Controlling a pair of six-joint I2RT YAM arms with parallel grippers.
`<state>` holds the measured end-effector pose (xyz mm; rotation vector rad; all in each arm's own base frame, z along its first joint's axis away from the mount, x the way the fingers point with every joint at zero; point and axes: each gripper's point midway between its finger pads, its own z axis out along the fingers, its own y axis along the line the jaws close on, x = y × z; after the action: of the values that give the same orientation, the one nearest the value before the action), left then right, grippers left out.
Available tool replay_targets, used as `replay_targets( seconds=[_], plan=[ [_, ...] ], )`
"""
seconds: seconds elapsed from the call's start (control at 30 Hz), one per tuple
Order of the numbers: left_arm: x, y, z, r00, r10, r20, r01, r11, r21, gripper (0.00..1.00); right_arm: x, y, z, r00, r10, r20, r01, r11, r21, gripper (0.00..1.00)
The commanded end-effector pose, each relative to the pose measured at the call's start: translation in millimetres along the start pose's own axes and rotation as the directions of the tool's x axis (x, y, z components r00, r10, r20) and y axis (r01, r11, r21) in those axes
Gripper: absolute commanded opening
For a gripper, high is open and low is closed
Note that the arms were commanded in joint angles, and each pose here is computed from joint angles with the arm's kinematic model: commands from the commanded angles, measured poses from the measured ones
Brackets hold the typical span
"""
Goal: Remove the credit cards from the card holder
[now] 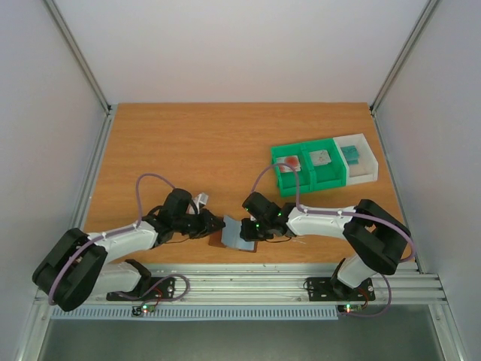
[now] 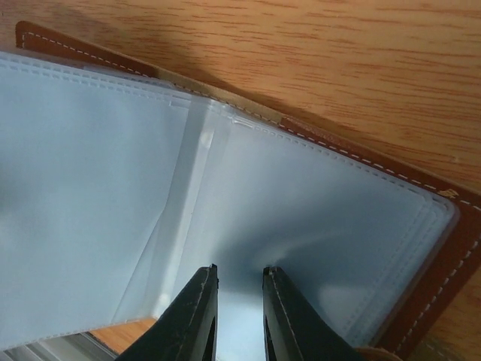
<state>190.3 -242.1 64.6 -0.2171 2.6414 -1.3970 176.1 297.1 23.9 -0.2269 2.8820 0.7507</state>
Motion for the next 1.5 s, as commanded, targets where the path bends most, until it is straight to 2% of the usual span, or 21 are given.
replay_targets(
  seconds=[0.0,0.13,0.4,0.53,0.77,0.9,1.03,1.2,1.47],
  plan=[
    [-0.4,-16.3,3.0,1.0,0.03,-0.006,-0.03,0.997,0.07,0.15,4.1,-6.7,5.3,1.0,0.005,0.007,-0.005,1.0,0.021,0.19],
    [0.8,-19.6,3.0,0.999,0.035,-0.006,-0.035,0.997,0.072,0.18,3.8,-6.6,4.6,1.0,0.003,0.012,-0.004,1.0,0.019,0.19],
    [6.5,-21.2,8.7,0.999,0.044,-0.028,-0.042,0.998,0.055,0.17,3.8,-7.4,3.6,1.0,0.0,0.023,0.0,1.0,0.013,0.18],
    [8.7,-19.4,11.4,0.998,0.054,-0.034,-0.053,0.998,0.025,0.23,4.0,-8.3,3.1,1.0,-0.001,0.026,0.0,1.0,0.012,0.18],
    [10.0,-29.9,11.1,0.997,0.07,-0.037,-0.069,0.997,0.037,0.24,3.9,-9.3,2.6,0.999,-0.007,0.037,0.006,1.0,0.009,0.17],
    [11.7,-26.7,14.2,0.996,0.078,-0.048,-0.078,0.997,0.003,0.29,4.3,-9.4,3.9,0.999,-0.008,0.036,0.007,1.0,0.006,0.17],
    [13.7,-25.3,19.0,0.994,0.088,-0.064,-0.089,0.996,-0.008,0.21,5.1,-10.2,5.0,0.999,-0.007,0.034,0.007,1.0,0.006,0.17],
    [13.3,-16.3,24.4,0.994,0.086,-0.065,-0.09,0.995,-0.051,0.05,4.8,-12.4,4.9,0.999,-0.006,0.039,0.006,1.0,0.012,0.16],
    [17.0,14.3,28.2,0.995,0.068,-0.078,-0.08,0.985,-0.155,0.03,7.0,-14.9,7.1,0.999,-0.006,0.035,0.005,1.0,0.016,0.16]
  ],
)
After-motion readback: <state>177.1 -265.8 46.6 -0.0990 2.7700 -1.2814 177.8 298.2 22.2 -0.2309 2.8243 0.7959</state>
